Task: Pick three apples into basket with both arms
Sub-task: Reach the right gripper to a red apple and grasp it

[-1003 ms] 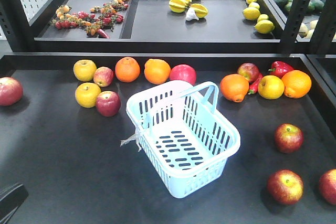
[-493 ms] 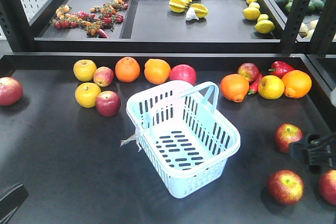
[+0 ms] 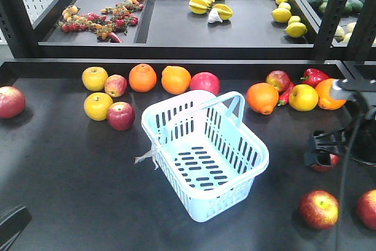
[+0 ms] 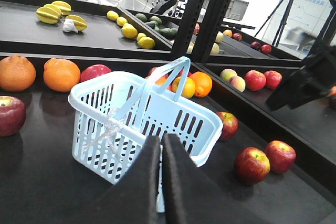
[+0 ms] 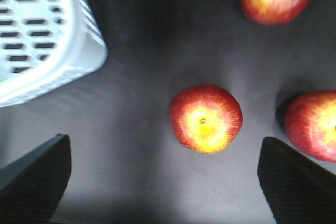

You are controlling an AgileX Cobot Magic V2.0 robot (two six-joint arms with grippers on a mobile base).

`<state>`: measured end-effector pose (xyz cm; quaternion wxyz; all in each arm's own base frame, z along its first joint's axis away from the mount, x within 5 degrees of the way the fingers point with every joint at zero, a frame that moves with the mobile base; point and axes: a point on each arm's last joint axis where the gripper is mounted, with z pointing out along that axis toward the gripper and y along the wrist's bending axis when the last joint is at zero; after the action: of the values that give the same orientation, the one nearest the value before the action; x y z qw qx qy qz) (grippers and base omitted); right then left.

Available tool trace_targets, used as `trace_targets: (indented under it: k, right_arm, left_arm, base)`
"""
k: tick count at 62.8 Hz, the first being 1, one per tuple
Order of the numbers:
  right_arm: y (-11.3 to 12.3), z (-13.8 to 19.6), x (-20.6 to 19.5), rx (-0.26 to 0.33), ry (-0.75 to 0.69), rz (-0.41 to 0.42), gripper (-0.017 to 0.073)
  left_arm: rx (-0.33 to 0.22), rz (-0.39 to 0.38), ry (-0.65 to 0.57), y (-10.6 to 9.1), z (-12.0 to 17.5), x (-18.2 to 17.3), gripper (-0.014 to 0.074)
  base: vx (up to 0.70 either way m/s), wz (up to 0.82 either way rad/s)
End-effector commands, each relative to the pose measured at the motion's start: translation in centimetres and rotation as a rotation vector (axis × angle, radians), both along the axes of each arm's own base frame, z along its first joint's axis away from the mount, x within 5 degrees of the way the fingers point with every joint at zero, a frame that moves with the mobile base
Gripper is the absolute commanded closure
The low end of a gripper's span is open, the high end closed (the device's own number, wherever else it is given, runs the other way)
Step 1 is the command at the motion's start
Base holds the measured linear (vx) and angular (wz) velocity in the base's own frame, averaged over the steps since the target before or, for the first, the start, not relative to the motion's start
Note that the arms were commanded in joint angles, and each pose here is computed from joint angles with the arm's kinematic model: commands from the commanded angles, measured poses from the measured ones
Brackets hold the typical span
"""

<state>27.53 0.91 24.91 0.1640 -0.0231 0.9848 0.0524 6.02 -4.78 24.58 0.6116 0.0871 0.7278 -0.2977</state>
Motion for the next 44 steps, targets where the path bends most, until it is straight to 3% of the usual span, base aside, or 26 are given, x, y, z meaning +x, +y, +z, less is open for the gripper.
trace_targets:
  k: [1,18,44]
  right_arm:
    - [-0.4,-0.2,1.6,-0.017,-0.002,-0.023,-0.0108]
    - [-1.2,-5.8,3.8,-0.093,0.158,-0.062,-0.0095]
    - [-1.2,-10.7,5.1,-0.099,0.243,-0.075,-0.0086]
  left_arm:
    - [-0.011,0.027,-0.014,0.2,0.8,0.2,0.0601]
    - [-0.011,0.026,-0.013,0.2,0.8,0.2,0.0601]
    - [-0.011,0.026,-0.013,0.2,0.8,0.2,0.0601]
  base:
    - [0.00,0.00]
    - [0.00,0.00]
    - [0.00,0.00]
